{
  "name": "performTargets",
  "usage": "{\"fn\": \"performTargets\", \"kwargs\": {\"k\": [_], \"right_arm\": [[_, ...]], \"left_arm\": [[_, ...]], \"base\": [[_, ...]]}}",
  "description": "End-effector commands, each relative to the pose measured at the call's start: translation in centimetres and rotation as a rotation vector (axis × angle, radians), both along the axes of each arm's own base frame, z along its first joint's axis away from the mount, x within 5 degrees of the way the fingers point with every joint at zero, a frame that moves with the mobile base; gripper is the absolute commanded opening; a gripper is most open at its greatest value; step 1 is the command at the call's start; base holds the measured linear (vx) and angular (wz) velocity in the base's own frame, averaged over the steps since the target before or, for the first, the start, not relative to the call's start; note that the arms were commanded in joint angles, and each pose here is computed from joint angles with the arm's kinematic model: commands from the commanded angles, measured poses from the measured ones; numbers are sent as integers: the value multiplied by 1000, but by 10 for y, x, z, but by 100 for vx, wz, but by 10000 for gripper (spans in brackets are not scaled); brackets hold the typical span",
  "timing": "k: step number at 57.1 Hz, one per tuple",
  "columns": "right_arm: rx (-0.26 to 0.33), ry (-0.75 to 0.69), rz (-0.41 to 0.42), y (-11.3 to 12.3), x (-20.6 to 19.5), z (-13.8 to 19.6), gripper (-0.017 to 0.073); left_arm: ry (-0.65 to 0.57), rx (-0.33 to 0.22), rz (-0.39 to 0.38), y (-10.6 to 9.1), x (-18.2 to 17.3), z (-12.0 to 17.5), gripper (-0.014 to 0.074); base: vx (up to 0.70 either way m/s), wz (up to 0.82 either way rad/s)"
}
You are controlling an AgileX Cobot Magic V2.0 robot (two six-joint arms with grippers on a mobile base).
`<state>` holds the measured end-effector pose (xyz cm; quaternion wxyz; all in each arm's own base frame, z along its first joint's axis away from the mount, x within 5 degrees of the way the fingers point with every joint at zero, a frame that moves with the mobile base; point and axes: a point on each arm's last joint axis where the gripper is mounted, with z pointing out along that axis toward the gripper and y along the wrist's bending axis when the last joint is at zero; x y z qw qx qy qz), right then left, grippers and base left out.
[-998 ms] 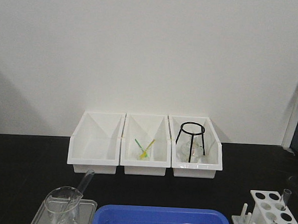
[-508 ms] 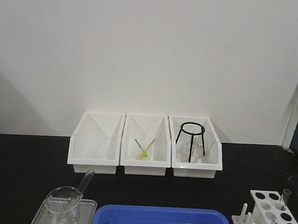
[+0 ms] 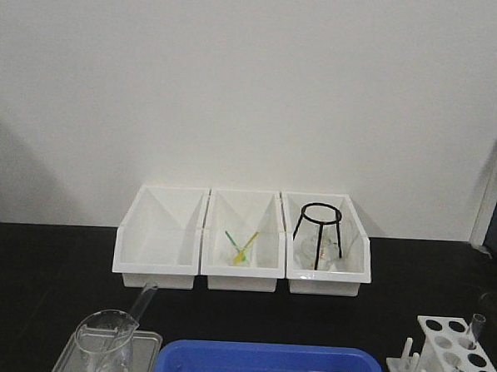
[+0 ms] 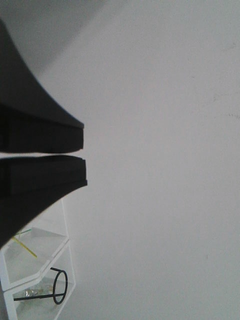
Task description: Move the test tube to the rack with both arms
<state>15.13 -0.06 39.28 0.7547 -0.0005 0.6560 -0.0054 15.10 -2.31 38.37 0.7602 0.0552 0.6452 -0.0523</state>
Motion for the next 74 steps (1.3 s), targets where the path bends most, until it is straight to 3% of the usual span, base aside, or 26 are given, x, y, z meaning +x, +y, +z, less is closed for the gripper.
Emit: {"fn": "performTargets", "kwargs": {"k": [1, 6, 11, 17, 22, 26, 32, 40, 46, 55, 65, 74], "right_arm": [[-15, -86, -7, 0, -3, 17, 478], [-15, -86, -7, 0, -3, 17, 612], [-13, -90, -7, 0, -3, 17, 686], [36, -93, 0, -1, -3, 17, 709], [44, -77, 3, 0, -3, 15, 699], [22, -43, 1, 0, -2, 9, 682], [0, 3, -2, 0, 1, -10, 650], [1, 43, -8, -1, 4, -40, 592], [0, 64, -11, -1, 4, -56, 557], [-1, 63, -13, -1, 4, -61, 533], [-40, 26, -11, 0, 3, -58, 533], [-50, 23, -10, 0, 3, -58, 533]], "left_arm": [[-91, -14, -2, 0, -3, 17, 371], [-72, -12, -1, 0, -2, 15, 486], [-83, -12, -2, 0, -2, 16, 549], [-148, -39, -9, 0, -4, 22, 568], [-132, -45, -12, 0, -4, 21, 561], [-69, 29, -5, -1, 2, 13, 552], [29, 199, -12, -7, 15, -7, 532], [131, 347, -119, -28, 32, -39, 511], [254, 366, -204, -48, 52, -66, 496], [346, 385, -300, -74, 87, -107, 487], [457, 406, -314, -89, 129, -136, 487], [460, 403, -307, -101, 161, -135, 487]], "base": [[0, 0], [0, 0], [0, 0], [0, 0], [0, 0], [0, 0], [0, 0], [0, 0], [0, 0], [0, 0], [0, 0], [0, 0]]}}
